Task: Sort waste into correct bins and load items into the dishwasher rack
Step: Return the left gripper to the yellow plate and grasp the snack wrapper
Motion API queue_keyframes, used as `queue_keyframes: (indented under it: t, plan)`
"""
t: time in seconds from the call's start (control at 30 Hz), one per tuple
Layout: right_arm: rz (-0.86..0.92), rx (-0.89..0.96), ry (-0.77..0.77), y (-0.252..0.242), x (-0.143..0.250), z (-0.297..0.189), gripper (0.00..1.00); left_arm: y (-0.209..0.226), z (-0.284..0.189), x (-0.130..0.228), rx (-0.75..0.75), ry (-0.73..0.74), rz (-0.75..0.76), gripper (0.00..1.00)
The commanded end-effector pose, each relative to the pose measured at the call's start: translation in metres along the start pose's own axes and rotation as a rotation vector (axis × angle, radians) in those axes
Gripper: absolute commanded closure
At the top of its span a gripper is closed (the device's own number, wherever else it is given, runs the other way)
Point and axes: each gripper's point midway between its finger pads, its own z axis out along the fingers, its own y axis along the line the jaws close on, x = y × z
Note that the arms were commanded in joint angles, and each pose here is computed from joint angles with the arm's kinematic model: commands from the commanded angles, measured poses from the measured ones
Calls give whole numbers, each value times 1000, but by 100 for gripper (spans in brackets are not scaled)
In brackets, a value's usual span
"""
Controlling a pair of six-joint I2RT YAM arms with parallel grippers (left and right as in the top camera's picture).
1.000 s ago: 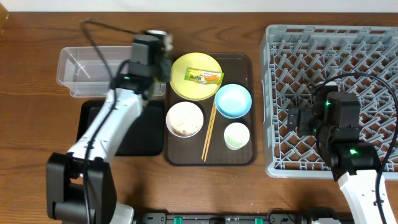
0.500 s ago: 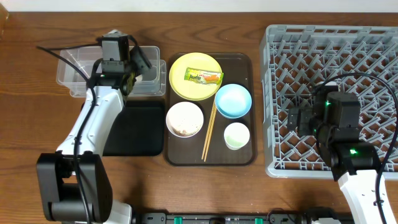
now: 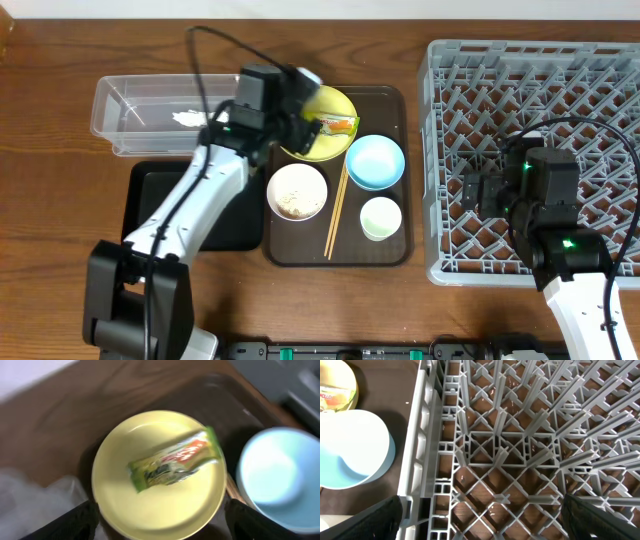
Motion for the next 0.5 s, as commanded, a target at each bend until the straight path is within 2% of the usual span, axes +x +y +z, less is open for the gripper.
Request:
queue_keyframes:
  t: [0.0, 0.03, 0.07, 0.3, 0.47]
  plan:
    - [4, -14, -28, 5, -10, -6, 1, -7, 14, 2, 28, 4, 259, 17]
    - [4, -14, -28, 5, -10, -6, 1, -8, 15, 2, 29, 3, 260, 12]
    - [4, -14, -28, 5, -10, -6, 1, -9, 18, 4, 33, 8, 260, 10]
    - [3, -14, -28, 5, -10, -6, 1, -15, 22, 18, 65, 57, 220, 10]
    - [4, -14, -28, 5, -10, -6, 1, -10, 36, 12, 48, 18, 280, 6]
